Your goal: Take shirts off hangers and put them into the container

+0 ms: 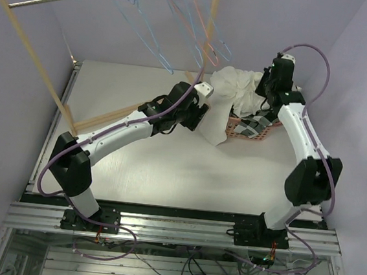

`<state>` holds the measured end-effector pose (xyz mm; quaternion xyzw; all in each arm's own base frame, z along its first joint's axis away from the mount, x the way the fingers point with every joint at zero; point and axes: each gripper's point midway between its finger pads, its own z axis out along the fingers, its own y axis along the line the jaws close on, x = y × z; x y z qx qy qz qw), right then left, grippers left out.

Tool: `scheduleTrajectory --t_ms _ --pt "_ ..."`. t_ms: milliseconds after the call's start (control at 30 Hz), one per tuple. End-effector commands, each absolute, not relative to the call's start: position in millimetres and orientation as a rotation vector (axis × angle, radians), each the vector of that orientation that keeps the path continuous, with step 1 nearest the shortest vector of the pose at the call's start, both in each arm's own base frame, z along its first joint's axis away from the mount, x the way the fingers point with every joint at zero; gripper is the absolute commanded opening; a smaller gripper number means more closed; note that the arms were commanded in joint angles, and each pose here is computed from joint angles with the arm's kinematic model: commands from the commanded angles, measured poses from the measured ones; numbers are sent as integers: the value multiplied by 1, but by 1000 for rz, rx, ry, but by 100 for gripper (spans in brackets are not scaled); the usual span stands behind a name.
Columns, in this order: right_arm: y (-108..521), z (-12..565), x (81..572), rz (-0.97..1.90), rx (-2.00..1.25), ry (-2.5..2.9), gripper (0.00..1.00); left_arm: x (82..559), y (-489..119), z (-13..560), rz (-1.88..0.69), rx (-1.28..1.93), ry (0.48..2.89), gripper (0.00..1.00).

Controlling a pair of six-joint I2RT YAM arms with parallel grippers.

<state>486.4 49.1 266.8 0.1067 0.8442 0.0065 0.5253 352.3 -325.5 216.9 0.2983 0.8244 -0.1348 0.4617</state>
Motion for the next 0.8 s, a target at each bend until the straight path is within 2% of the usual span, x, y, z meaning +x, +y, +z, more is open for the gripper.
scheduleTrajectory --t_ms 0,100,233,433,767 --pt "61 203 509 212 251 2198 0 353 -318 245 -326 696 1969 67" --pt "74 138 499 265 229 2420 0 353 -319 247 -335 692 1962 67" --pt "71 56 450 230 277 2659 0 355 -319 243 -326 686 1971 66" --pt "41 -33 378 -6 357 2900 0 356 -325 233 -333 706 2001 66" --pt "27 -80 338 -35 510 3027 0 357 -328 223 -327 744 2026 66"
